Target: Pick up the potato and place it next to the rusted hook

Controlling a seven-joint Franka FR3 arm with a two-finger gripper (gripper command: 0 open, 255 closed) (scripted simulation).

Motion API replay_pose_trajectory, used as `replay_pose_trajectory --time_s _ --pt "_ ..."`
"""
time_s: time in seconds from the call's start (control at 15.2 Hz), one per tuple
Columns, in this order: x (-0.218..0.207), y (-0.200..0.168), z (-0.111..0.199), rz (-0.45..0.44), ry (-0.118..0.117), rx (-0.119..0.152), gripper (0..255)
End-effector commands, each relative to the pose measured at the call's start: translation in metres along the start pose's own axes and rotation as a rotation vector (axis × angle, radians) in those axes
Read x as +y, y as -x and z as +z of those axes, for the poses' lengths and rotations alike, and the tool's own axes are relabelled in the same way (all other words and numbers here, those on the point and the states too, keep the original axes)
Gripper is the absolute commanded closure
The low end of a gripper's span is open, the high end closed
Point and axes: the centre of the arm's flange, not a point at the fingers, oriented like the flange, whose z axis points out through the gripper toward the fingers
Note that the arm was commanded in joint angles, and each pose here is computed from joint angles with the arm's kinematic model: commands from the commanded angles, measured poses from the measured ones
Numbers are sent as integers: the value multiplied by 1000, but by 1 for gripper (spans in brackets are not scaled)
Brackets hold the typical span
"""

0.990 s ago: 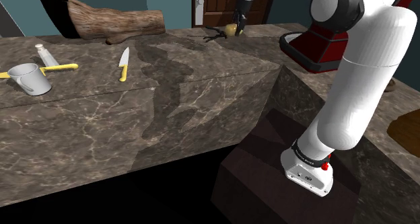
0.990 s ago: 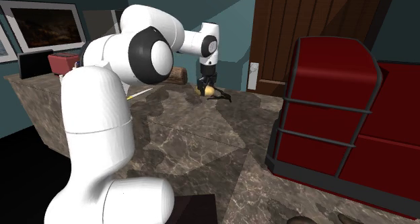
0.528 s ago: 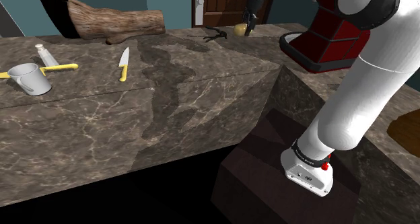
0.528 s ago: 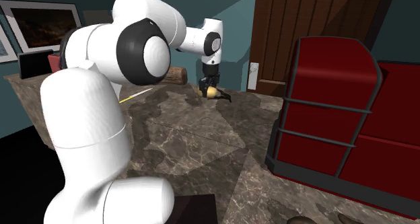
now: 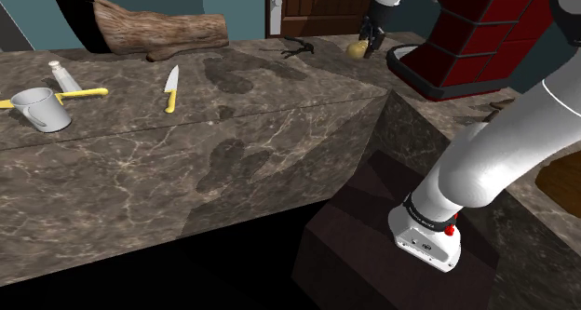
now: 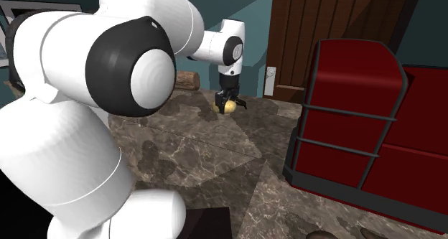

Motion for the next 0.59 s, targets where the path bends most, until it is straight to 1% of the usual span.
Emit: replay_pose_trajectory --time_s 0.0,0.53 --pt "-20 19 -1 -2 1 -1 255" --pt "-94 93 -13 -2 1 -1 255"
